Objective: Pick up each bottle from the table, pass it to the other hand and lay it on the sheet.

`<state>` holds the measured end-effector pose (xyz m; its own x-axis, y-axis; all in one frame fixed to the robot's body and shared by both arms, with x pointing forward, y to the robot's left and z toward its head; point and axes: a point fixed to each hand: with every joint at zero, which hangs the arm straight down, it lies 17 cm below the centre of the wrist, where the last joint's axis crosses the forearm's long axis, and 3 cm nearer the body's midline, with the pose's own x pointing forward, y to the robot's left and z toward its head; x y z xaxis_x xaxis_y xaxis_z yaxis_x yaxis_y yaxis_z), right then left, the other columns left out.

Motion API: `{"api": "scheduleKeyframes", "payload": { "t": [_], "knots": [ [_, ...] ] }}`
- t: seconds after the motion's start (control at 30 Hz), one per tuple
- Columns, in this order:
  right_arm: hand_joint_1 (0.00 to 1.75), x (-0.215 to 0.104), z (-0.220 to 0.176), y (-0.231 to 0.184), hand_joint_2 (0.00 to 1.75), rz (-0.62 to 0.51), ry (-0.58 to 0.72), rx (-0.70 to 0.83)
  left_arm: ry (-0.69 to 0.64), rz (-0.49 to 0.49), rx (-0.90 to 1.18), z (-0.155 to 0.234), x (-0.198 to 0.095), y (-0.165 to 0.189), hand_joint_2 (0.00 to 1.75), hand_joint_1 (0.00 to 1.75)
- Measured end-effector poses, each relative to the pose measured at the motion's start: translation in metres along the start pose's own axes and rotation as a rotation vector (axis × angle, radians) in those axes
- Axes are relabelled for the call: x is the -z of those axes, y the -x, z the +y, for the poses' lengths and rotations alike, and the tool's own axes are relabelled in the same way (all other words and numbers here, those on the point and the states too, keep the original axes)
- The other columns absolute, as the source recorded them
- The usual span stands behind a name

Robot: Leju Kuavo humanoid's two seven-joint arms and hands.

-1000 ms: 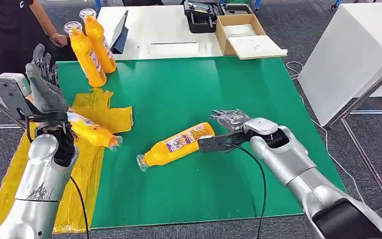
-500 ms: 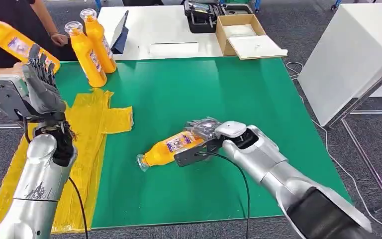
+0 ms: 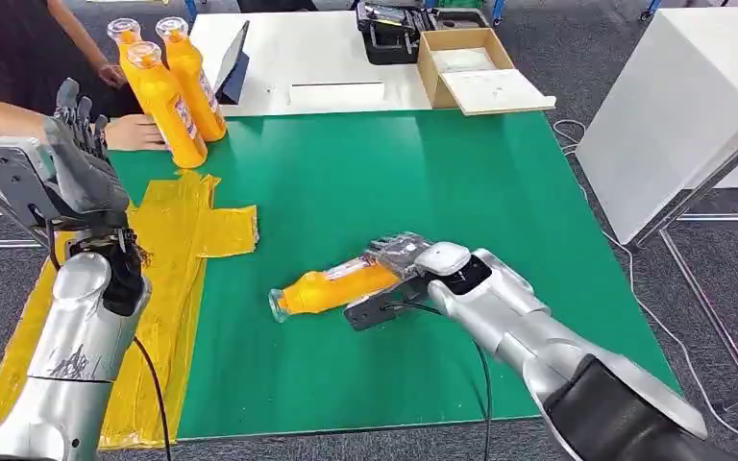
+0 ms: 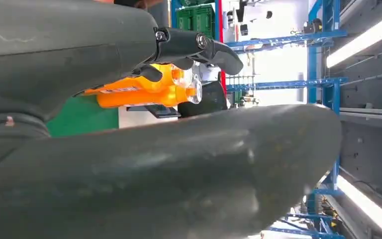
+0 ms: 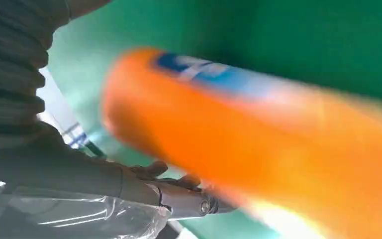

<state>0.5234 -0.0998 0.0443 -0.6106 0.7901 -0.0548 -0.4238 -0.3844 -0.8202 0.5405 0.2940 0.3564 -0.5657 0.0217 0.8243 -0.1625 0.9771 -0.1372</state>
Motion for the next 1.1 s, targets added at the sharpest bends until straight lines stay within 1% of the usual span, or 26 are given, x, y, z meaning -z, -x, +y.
{"api": "scheduleKeyframes", "payload": {
  "t": [0.2,0.5,0.53,0.57,0.93,1.03,1.1],
  "knots": [
    [0.00,-0.002,0.031,0.017,1.75,0.047,-0.077,-0.016,-0.001,0.008,-0.005,0.000,0.001,0.003,0.00,0.00],
    [0.00,-0.004,0.040,0.027,1.75,0.068,-0.113,-0.010,-0.014,0.018,-0.007,0.003,0.001,0.008,0.00,0.00],
    [1.47,-0.004,0.040,0.026,1.75,0.069,-0.117,-0.009,-0.018,0.019,-0.007,0.004,0.001,0.009,0.00,0.00],
    [1.75,-0.004,0.039,0.026,1.75,0.069,-0.122,-0.008,-0.021,0.019,-0.007,0.005,0.001,0.010,0.00,0.00],
    [1.75,-0.001,0.029,0.019,1.75,0.055,-0.119,-0.002,-0.055,0.018,0.003,0.018,0.001,0.018,0.00,0.00],
    [1.75,0.000,0.022,0.019,1.75,0.049,-0.084,0.013,-0.056,0.025,0.005,0.020,0.001,0.022,0.00,0.00],
    [1.75,0.001,0.012,0.020,1.75,0.052,-0.037,0.048,-0.043,0.042,-0.010,0.019,0.000,0.027,0.00,0.00]
  ]
}}
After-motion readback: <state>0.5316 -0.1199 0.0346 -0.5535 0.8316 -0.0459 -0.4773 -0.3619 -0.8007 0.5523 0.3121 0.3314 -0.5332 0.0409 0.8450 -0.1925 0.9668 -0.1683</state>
